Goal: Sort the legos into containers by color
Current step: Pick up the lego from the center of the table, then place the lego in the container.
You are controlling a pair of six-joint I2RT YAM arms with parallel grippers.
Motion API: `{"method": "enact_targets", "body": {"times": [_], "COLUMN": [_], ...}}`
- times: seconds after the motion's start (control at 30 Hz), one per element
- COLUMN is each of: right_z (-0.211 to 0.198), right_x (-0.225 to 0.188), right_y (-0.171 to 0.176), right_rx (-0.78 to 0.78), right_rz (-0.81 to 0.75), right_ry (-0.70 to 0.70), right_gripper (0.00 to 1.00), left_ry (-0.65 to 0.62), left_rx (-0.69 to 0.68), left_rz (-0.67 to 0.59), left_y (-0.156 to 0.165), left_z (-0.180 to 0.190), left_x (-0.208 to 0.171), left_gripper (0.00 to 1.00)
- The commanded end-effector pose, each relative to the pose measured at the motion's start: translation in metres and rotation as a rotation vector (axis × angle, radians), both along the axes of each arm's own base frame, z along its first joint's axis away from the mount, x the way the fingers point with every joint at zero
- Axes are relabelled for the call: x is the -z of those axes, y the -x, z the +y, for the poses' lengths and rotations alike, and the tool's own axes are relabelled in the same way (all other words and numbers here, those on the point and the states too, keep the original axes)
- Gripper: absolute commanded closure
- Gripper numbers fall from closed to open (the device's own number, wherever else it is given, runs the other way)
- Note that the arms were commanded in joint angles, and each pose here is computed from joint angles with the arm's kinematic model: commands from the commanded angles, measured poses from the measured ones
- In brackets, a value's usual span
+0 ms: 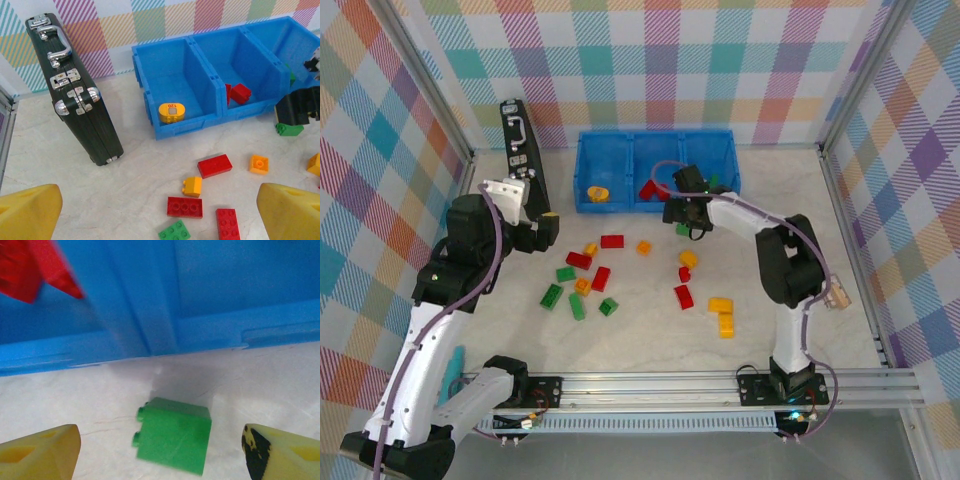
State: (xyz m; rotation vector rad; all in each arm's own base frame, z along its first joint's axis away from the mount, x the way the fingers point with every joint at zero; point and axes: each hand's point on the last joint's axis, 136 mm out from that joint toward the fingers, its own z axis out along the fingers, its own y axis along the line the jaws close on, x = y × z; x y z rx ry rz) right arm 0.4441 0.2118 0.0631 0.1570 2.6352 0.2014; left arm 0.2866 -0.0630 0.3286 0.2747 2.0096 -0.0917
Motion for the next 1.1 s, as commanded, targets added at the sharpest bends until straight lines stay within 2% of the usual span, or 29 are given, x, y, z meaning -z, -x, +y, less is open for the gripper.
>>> {"method": "enact_targets", "body": {"times": [0.0,0.13,0.3,0.47,0.53,0.67,0.8,0.93,1.07], "right_z": [0.0,-0.007,-0.016,-0.021,-0.022,-0.035,-0.058,-0.073,-0.075], "right_x": [0.012,0.025,0.039,0.044,0.043,0.016,-0.035,-0.087,-0.111], "right_y": [-0.008,-0.009,-0.006,0.001,0.006,0.02,0.024,0.006,-0.023], "right_rx": [0.033,0.05,0.066,0.062,0.046,0.003,-0.024,-0.048,-0.094], "right_rz": [0.008,0.038,0.067,0.091,0.105,0.106,0.039,-0.105,-0.216], "right_ry": [0.003,0.04,0.05,0.06,0.067,0.113,0.133,0.157,0.218], "right_gripper": [0.16,0.17,0.27,0.55,0.62,0.7,0.71,0.71,0.7], "left_ry": [0.009,0.009,0.013,0.014,0.011,0.004,-0.003,0.008,0.014], "left_rx": [-0.001,0.001,0.013,0.023,0.019,0.008,-0.011,-0.02,-0.028], "left_rz": [0.023,0.032,0.048,0.071,0.07,0.053,0.051,0.046,0.039], "left_y": [-0.002,-0.004,-0.008,-0.012,-0.012,-0.011,-0.01,-0.012,-0.012], "left_z": [0.0,0.0,-0.004,-0.007,-0.006,-0.003,0.002,0.005,0.007], "left_x": [0.003,0.006,0.011,0.015,0.015,0.011,0.011,0.008,0.006], "left_gripper": [0.0,0.0,0.0,0.0,0.0,0.0,0.0,0.0,0.0]}}
